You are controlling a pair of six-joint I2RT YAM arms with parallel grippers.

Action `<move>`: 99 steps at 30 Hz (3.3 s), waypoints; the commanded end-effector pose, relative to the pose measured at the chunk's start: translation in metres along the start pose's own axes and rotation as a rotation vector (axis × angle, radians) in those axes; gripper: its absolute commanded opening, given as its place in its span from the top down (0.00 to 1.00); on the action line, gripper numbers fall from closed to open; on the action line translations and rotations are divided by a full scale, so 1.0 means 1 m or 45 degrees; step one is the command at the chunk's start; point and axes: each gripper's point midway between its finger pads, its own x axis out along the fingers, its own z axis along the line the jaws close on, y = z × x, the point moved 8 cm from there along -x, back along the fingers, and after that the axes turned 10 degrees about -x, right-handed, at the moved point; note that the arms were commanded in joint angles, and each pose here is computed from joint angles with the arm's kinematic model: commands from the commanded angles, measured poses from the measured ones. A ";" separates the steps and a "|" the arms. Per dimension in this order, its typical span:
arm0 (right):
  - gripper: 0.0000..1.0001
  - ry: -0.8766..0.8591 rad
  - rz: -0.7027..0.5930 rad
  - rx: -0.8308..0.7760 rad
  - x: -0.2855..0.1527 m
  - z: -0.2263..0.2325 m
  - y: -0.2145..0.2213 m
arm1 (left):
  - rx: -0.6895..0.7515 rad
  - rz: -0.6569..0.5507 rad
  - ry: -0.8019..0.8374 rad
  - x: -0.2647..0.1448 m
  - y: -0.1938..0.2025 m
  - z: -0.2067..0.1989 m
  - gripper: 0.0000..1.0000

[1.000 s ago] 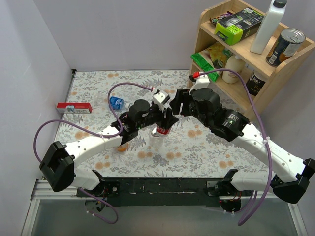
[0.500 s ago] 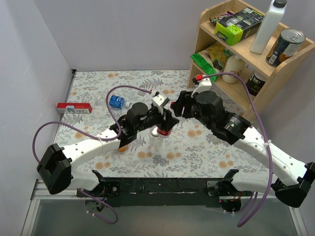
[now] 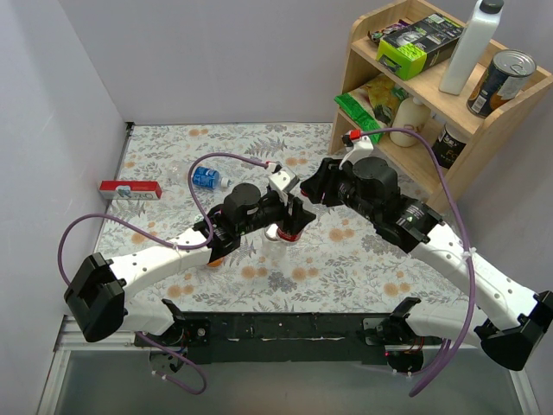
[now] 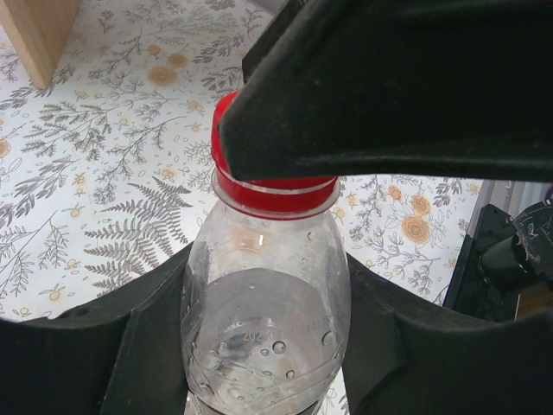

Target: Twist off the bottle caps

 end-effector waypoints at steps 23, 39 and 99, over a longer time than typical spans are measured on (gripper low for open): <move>0.85 -0.382 0.037 -0.055 -0.009 -0.006 0.009 | 0.083 -0.118 0.339 -0.024 -0.032 -0.033 0.59; 0.93 -0.805 -0.030 -0.441 -0.035 -0.003 -0.004 | 0.111 0.055 0.900 -0.043 -0.037 -0.048 0.60; 0.95 -0.298 -0.264 -0.160 -0.029 0.020 -0.008 | 0.053 -0.059 0.475 -0.024 -0.035 -0.041 0.60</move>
